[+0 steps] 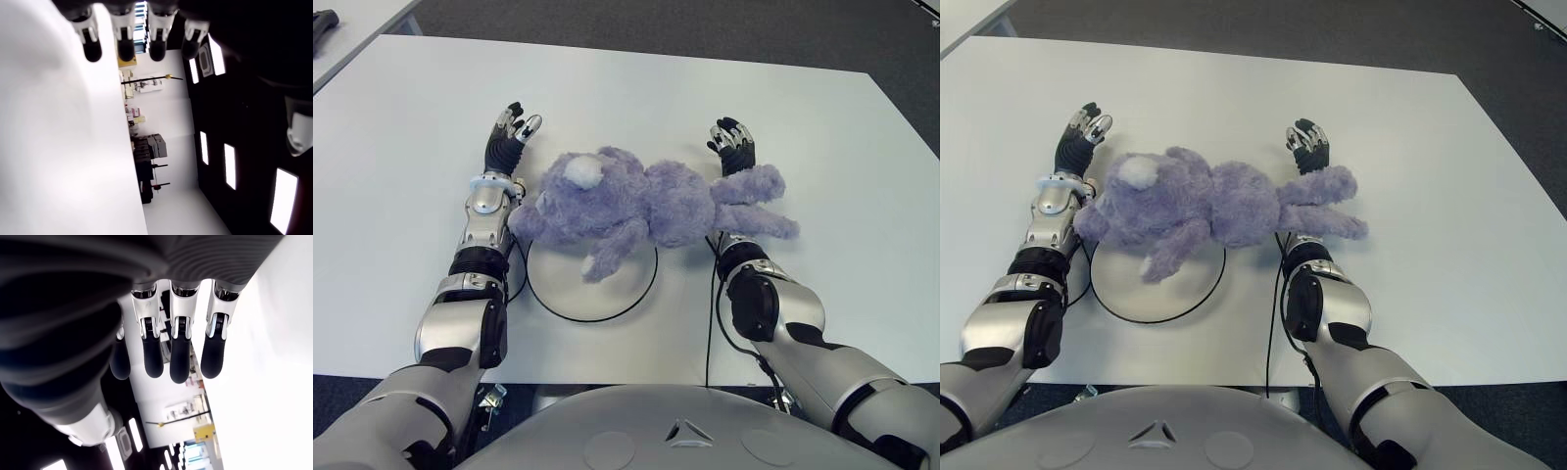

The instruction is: Put the doll into the plate.

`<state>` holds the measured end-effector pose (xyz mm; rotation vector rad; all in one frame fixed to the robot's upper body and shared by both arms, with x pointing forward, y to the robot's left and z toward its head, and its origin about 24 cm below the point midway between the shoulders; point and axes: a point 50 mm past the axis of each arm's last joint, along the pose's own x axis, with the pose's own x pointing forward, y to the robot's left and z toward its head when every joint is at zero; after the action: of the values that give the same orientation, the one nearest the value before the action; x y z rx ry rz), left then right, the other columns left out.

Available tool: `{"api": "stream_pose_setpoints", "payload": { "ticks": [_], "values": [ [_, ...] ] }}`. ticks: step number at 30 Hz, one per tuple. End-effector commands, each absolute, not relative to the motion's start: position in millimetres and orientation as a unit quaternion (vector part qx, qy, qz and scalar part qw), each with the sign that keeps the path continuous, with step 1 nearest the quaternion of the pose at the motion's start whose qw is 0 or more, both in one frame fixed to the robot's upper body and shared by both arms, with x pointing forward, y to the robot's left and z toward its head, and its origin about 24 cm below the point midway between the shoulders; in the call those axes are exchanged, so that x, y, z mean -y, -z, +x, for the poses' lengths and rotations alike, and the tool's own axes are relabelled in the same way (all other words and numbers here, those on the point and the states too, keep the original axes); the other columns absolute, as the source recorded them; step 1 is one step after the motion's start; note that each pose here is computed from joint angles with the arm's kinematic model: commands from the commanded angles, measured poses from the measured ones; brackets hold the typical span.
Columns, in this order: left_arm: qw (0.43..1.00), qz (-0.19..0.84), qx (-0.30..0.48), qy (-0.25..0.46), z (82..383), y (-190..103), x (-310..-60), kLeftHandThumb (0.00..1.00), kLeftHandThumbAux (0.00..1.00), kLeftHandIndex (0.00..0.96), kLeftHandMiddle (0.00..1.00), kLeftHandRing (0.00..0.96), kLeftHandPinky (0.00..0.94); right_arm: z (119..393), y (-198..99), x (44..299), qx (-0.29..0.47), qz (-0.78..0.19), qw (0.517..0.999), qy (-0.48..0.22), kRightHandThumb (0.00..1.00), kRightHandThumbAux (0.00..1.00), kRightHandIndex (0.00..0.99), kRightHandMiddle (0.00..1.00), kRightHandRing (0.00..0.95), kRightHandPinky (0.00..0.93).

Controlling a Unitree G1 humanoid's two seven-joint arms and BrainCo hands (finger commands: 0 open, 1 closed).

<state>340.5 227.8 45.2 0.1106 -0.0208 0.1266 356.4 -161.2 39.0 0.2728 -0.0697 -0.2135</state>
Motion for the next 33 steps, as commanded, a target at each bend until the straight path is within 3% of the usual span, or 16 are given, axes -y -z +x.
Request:
{"api": "stream_pose_setpoints", "payload": {
  "ticks": [1, 10, 14, 23, 33],
  "values": [
    [0.997, 0.002, -0.027, -0.067, 329.7, -15.7, -220.1, 0.000, 0.432, 0.000, 0.000, 0.000, 0.000, 283.2, 61.2, 166.3, -0.154, 0.160, 0.966, 0.131, 0.273, 0.773, 0.239, 0.230, 0.236, 0.255],
    [0.996, -0.028, -0.040, -0.076, 313.3, 8.7, -211.3, 0.000, 0.414, 0.000, 0.000, 0.000, 0.000, 283.1, 59.8, 167.3, -0.137, 0.187, 0.966, 0.113, 0.067, 0.774, 0.165, 0.176, 0.162, 0.152],
    [0.995, -0.041, -0.051, -0.076, 304.4, 21.3, -199.9, 0.000, 0.410, 0.000, 0.000, 0.000, 0.000, 282.8, 60.5, 167.1, -0.141, 0.184, 0.966, 0.111, 0.023, 0.773, 0.147, 0.163, 0.150, 0.154],
    [0.993, -0.052, -0.068, -0.081, 287.4, 40.9, -180.6, 0.000, 0.404, 0.000, 0.000, 0.000, 0.000, 282.6, 61.1, 166.0, -0.148, 0.163, 0.969, 0.109, 0.000, 0.769, 0.123, 0.144, 0.129, 0.136],
    [0.993, -0.041, -0.076, -0.085, 272.1, 52.6, -179.0, 0.000, 0.386, 0.000, 0.000, 0.000, 0.000, 282.5, 61.3, 165.9, -0.147, 0.173, 0.968, 0.108, 0.003, 0.799, 0.131, 0.143, 0.126, 0.138]
  ]
}}
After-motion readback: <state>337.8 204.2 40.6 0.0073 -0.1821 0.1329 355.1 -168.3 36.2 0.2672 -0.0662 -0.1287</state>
